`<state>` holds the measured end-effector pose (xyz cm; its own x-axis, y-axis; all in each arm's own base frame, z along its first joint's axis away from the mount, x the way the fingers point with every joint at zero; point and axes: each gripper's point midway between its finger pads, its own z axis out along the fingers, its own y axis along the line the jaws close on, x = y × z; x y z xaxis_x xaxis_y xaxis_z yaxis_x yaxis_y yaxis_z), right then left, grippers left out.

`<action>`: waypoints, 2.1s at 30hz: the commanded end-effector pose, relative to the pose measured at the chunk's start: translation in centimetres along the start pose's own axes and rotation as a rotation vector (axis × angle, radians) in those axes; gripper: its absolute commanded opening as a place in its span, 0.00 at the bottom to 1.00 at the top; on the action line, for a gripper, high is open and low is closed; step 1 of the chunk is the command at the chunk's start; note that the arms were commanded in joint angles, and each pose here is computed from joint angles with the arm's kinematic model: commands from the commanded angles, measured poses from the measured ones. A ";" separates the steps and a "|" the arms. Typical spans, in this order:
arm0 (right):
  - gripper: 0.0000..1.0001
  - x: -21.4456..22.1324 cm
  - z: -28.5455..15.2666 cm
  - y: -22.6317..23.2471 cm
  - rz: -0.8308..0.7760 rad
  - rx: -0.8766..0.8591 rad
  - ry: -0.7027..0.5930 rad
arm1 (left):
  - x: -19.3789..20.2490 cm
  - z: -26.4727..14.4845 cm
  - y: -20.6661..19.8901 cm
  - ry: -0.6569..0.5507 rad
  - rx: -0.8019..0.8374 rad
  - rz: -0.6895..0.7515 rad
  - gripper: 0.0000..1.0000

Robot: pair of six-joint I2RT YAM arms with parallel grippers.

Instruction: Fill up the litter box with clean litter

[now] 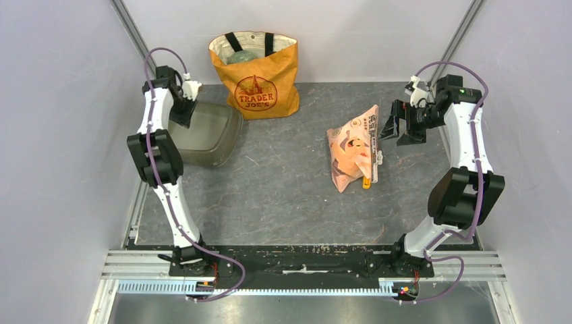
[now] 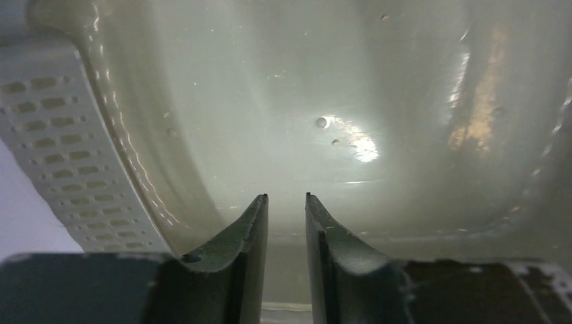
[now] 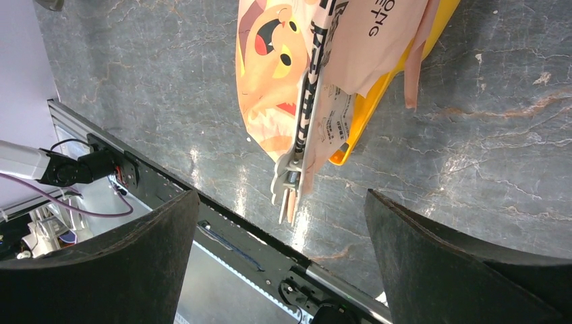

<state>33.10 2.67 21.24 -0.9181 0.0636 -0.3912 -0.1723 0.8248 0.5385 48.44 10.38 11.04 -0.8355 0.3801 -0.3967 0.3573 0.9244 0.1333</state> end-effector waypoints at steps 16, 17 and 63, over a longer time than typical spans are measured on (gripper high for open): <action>0.99 -1.3 -1.0 0.8 -0.035 0.007 -0.058 | 8.8 3.4 -4.1 0.328 0.120 0.293 0.22; 0.99 -1.2 -1.0 0.8 -0.034 0.007 -0.058 | 9.2 3.4 -4.4 0.340 0.127 0.296 0.21; 0.99 -1.4 -0.8 1.4 -0.056 -0.023 -0.063 | 6.8 -7.5 -17.2 -0.127 0.237 -0.220 0.51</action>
<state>33.37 2.74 21.53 -0.9150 0.0749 -0.3964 -0.1671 0.8239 0.5416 30.75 -2.71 8.52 -0.9334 0.1055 -0.3429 0.1905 0.9556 -0.2247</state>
